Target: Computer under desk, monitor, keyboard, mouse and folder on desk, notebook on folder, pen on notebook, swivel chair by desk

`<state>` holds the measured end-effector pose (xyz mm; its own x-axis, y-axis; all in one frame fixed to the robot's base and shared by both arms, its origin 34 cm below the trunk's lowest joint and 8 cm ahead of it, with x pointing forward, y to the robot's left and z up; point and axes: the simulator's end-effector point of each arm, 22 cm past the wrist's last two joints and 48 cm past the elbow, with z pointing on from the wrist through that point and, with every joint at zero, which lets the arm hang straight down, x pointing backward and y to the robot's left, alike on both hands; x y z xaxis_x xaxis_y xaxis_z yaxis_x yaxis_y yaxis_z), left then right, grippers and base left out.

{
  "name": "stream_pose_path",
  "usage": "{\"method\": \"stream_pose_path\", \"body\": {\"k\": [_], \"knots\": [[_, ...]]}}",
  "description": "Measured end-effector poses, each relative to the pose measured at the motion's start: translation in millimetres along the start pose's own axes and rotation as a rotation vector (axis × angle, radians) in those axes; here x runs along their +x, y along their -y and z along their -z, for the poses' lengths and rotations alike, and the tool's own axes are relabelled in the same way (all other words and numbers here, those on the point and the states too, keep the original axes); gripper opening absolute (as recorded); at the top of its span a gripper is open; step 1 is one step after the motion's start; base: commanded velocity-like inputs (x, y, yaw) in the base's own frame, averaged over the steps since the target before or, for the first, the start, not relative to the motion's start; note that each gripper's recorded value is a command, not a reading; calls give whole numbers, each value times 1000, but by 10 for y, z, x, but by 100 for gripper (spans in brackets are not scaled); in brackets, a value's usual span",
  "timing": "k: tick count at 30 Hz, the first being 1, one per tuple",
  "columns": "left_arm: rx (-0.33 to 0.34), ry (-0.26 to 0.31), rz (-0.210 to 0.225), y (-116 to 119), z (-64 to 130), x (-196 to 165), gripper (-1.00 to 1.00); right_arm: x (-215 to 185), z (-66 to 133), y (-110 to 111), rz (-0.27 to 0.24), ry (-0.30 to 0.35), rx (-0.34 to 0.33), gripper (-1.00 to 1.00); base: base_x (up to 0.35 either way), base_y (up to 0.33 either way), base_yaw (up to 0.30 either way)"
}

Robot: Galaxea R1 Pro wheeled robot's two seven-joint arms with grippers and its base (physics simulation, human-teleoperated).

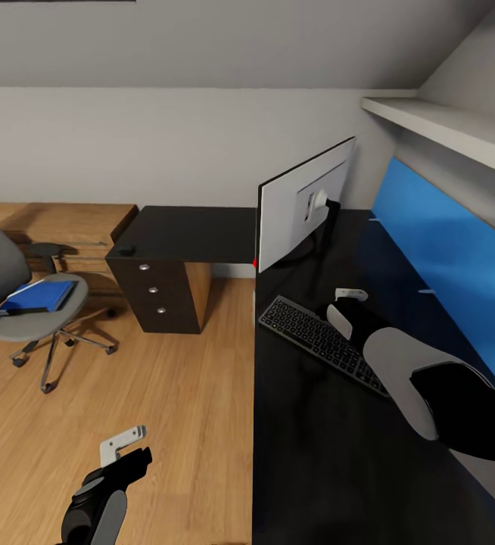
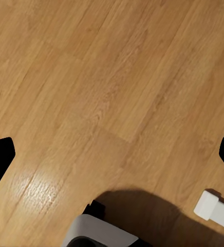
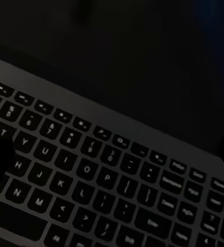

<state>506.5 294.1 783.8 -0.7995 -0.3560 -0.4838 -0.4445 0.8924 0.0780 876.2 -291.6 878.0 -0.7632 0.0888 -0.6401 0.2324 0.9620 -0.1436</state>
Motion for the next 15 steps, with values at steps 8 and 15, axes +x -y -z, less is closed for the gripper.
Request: {"method": "stream_pose_path", "body": {"k": [8, 15], "knots": [[-4, -10, -3, -7, -28, 38, 100, 50, -74, 78, -2, -9, 11, 100, 0, 0, 0], [-8, -19, -6, -17, -56, 76, 100, 107, -138, 119, -1, -18, 19, 100, 0, 0, 0]]}}
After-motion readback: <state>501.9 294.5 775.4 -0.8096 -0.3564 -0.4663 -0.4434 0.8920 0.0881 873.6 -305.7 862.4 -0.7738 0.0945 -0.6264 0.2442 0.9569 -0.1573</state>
